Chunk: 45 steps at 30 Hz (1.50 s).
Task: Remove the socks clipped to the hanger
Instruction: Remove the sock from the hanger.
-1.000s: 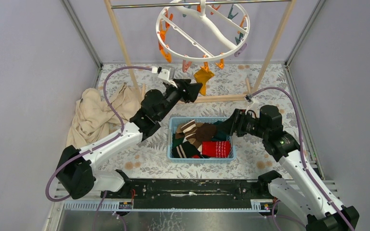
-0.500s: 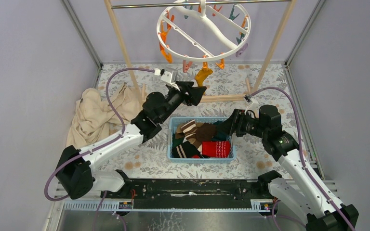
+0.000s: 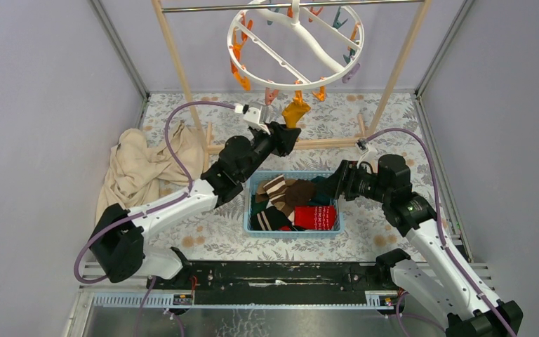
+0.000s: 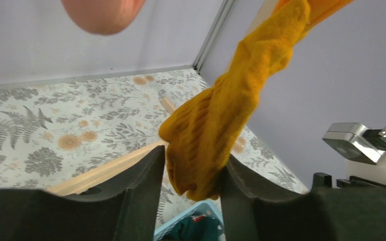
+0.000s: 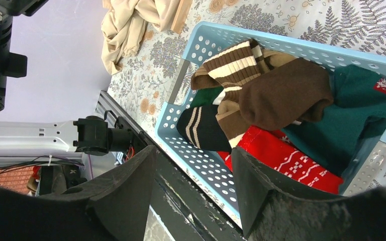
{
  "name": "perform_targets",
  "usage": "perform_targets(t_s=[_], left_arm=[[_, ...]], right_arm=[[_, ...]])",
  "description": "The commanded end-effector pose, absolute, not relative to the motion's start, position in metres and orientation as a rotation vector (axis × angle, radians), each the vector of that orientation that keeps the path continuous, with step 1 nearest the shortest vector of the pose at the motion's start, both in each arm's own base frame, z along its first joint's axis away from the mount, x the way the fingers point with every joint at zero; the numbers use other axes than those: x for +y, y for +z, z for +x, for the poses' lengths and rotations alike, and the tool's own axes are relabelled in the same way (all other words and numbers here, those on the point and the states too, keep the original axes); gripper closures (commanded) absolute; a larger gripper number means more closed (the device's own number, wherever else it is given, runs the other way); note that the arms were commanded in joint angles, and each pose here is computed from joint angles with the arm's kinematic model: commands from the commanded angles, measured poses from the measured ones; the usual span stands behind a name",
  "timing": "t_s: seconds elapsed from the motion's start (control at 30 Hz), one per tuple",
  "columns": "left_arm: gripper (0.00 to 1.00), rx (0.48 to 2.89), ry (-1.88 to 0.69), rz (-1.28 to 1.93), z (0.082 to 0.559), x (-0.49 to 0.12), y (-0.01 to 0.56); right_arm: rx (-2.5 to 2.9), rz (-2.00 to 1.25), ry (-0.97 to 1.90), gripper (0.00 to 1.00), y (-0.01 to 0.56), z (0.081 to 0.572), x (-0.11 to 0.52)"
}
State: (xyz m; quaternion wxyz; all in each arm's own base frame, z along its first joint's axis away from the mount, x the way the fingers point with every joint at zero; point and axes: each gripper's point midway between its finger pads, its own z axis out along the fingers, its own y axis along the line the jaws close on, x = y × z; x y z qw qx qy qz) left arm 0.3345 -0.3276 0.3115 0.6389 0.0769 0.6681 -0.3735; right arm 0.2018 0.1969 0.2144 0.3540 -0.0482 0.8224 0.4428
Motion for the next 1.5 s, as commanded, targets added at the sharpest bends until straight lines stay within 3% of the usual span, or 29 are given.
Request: perform_targets(t_s=[0.0,0.07,0.13,0.63,0.9,1.47], left_arm=[[0.57,1.415,-0.867,0.137,0.339,-0.327,0.347],[0.77,1.41,-0.878,0.157,0.338,-0.33,0.35],[0.86,1.406,-0.902,0.176,0.337,-0.331,0.353],[0.86,1.485,-1.091,0.398,0.334,-0.311,0.367],[0.86,1.555,-1.276,0.523,0.322,-0.322,0.365],[0.83,1.672,-1.384,0.602,0.293,-0.321,0.361]], right_arm=[[2.089,-0.18,1.156,0.36,0.222,0.197,0.199],[2.087,-0.181,1.155,0.37,0.222,0.197,0.199],[2.089,-0.183,1.154,0.37,0.222,0.197,0.199],[2.076,-0.187,1.12,0.35,0.232,0.2,0.196],[2.08,-0.179,1.065,0.01,0.237,0.204,0.19],[2.108,-0.149,1.032,0.0,0.233,0.206,0.187]])
